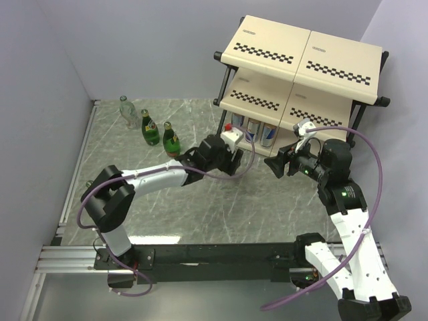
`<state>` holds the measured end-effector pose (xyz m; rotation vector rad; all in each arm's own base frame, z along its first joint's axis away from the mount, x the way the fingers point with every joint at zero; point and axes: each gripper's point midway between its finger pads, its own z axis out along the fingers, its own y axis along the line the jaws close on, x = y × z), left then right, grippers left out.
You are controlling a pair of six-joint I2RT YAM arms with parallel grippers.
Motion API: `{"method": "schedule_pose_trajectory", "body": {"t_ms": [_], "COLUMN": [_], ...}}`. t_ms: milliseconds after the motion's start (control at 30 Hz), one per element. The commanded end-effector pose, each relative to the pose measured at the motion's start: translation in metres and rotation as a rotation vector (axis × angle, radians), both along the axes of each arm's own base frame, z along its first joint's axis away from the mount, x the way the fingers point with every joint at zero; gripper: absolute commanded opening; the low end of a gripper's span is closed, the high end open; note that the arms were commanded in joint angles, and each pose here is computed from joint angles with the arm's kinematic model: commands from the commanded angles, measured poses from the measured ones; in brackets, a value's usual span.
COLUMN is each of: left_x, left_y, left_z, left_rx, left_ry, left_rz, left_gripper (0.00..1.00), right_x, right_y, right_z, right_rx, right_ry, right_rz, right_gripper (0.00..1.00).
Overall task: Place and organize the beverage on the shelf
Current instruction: Pick up the drink from the center of the board, then place the drink on the shelf.
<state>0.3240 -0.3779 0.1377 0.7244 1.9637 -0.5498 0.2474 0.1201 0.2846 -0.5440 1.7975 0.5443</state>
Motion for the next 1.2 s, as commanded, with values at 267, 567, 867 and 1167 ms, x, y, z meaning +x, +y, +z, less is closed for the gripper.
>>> {"method": "schedule_pose_trajectory", "body": {"t_ms": [267,567,867,1167], "left_x": [0.061,0.101,0.126,0.139], "left_y": [0.003,0.003,-0.001,-0.006], "left_z": [0.207,0.256,0.273,0.287], "left_rx": [-0.307,-0.335,-0.35,-0.378], "left_ry": [-0.295,-0.327,-0.356,-0.377], "left_rz": [-0.022,-0.018,-0.001,0.005], "left_gripper": [0.0,0.0,0.0,0.0], "right_x": [0.002,0.001,0.0,-0.001], "right_y": [-0.005,-0.004,0.0,0.003], "right_z": [0.005,0.005,0.002,-0.002], "right_rx": [-0.013,-0.012,-0.007,-0.001], "right_ry": [-0.041,-0.036,-0.019,0.001], "right_rz": [-0.018,-0.011,0.011,0.031], "right_gripper": [0.75,0.75,0.75,0.75]}}
